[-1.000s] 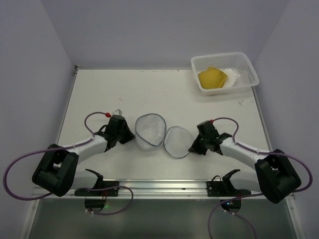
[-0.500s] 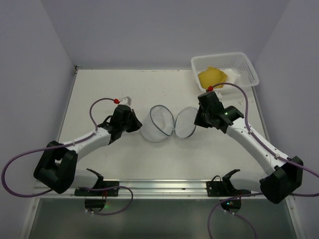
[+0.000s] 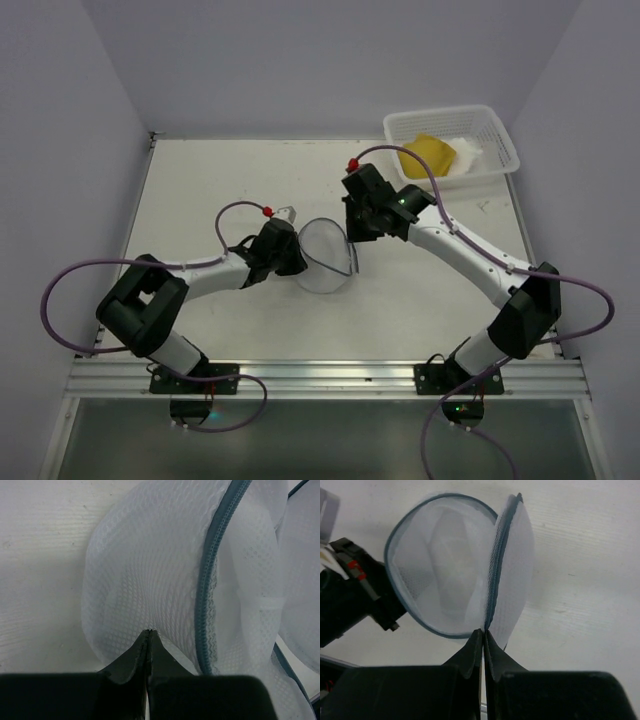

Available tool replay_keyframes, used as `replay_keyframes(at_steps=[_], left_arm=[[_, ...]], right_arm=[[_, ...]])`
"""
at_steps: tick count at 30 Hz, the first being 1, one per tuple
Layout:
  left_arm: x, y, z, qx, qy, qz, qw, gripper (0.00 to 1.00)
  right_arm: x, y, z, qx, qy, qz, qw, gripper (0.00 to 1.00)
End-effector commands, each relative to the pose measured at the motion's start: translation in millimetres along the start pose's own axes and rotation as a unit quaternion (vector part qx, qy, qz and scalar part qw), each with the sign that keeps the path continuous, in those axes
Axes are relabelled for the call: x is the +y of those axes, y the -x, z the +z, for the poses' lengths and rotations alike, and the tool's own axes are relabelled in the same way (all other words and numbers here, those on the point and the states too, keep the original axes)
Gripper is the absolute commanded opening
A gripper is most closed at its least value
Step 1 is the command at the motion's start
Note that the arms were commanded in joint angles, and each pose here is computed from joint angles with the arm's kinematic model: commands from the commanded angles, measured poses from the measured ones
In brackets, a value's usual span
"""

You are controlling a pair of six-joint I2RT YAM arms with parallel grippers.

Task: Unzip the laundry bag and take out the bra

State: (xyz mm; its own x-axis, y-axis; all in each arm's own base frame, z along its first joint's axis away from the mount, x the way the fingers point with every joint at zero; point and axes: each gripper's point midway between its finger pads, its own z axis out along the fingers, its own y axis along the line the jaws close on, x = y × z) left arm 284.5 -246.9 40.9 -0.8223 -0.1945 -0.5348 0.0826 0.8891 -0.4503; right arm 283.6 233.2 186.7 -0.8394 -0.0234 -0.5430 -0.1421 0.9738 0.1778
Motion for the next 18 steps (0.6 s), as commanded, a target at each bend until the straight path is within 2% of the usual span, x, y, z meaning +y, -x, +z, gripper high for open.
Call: replay_keyframes(at_steps=[1, 8, 18], left_arm=[[-20, 17, 7, -0.029, -0.022, -0.006, 0.999, 0.00], [-7, 5, 11, -0.024, -0.006, -0.018, 1.000, 0.00], [18, -17, 7, -0.019, 0.018, -0.043, 0.999, 0.00]], right_arm=[[43, 12, 0, -0.008, 0.072, -0.036, 0.997, 0.00], [106, -24, 39, 0.052, 0.191, -0.070, 0.978, 0.00], [145, -69, 69, 0.081, 0.351, -0.058, 0.931, 0.00]])
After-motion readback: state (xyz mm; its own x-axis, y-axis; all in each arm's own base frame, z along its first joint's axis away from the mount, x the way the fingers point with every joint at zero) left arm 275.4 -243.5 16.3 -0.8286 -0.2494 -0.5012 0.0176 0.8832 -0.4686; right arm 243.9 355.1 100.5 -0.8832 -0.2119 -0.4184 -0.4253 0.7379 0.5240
